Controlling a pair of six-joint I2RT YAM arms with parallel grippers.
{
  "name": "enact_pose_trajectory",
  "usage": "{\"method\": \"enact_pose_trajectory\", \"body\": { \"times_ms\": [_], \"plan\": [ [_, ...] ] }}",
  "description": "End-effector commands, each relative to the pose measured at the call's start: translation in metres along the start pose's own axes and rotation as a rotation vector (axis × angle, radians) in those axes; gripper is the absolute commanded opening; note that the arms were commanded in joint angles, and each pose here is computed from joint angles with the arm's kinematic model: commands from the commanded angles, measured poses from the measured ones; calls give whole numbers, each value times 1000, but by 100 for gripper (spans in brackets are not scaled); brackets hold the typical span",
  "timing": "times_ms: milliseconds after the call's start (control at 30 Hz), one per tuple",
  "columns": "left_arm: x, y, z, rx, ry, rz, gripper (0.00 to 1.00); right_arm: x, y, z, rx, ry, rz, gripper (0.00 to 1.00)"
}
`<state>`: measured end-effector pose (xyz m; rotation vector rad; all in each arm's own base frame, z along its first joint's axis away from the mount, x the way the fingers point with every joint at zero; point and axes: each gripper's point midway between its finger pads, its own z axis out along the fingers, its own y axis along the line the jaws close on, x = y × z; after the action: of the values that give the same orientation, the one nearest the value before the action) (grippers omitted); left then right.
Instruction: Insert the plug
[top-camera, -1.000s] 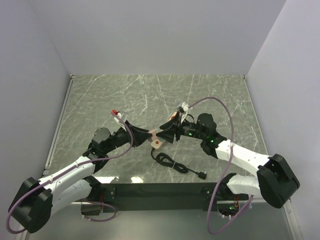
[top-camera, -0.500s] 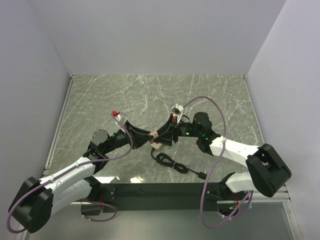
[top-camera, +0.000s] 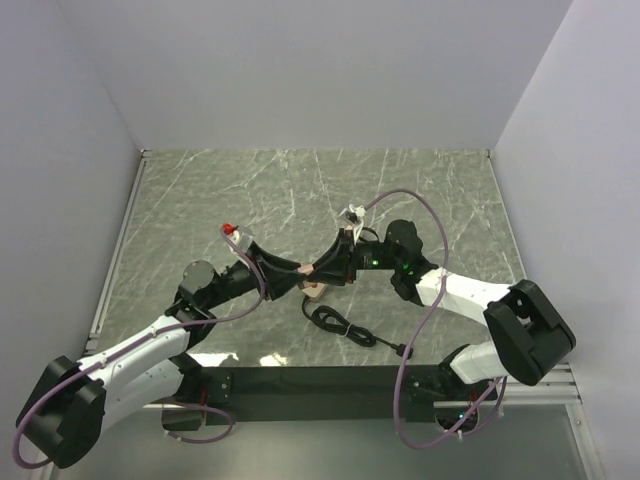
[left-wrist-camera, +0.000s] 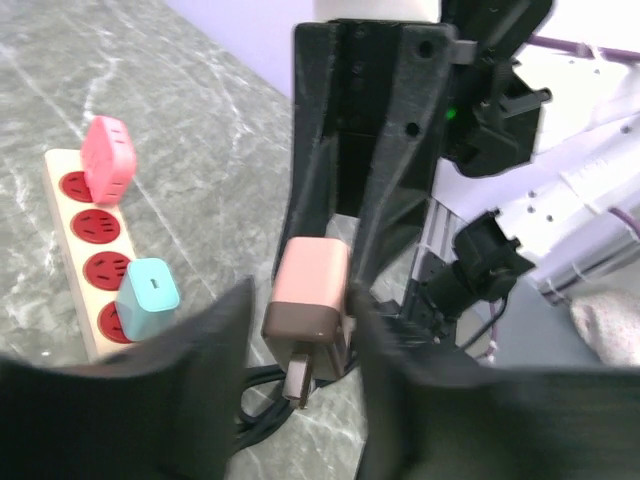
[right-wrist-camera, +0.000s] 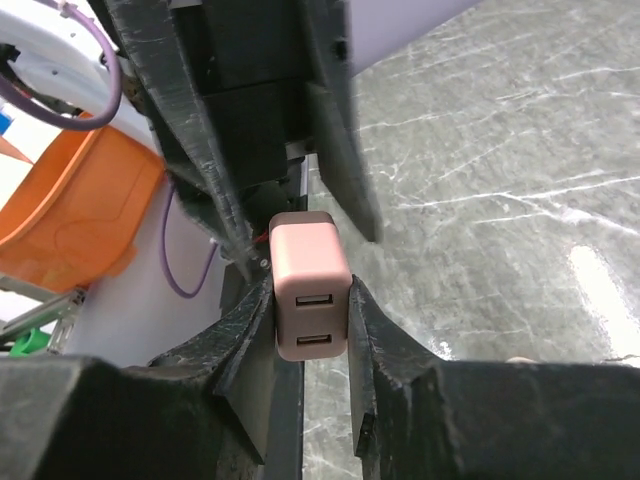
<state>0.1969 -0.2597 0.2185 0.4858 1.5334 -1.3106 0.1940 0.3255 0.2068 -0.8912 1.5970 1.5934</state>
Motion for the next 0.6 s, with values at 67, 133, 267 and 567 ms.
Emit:
{"method": "enact_pose_trajectory", "body": {
  "times_ms": [67, 133, 267, 567],
  "plan": [
    [-15, 11, 2, -70, -63, 19, 67, -27, 2, -1, 47, -35, -52, 0],
    [-19, 12, 0, -89, -81, 26, 71, -31, -5, -8, 97, -47, -52, 0],
    [-22, 17, -4, -123, -109, 38, 79, -31, -22, -25, 203, -58, -21, 0],
    [-6, 81, -14, -429, -115, 43, 65, -66, -82, -78, 812, -146, 138, 0]
  ]
}}
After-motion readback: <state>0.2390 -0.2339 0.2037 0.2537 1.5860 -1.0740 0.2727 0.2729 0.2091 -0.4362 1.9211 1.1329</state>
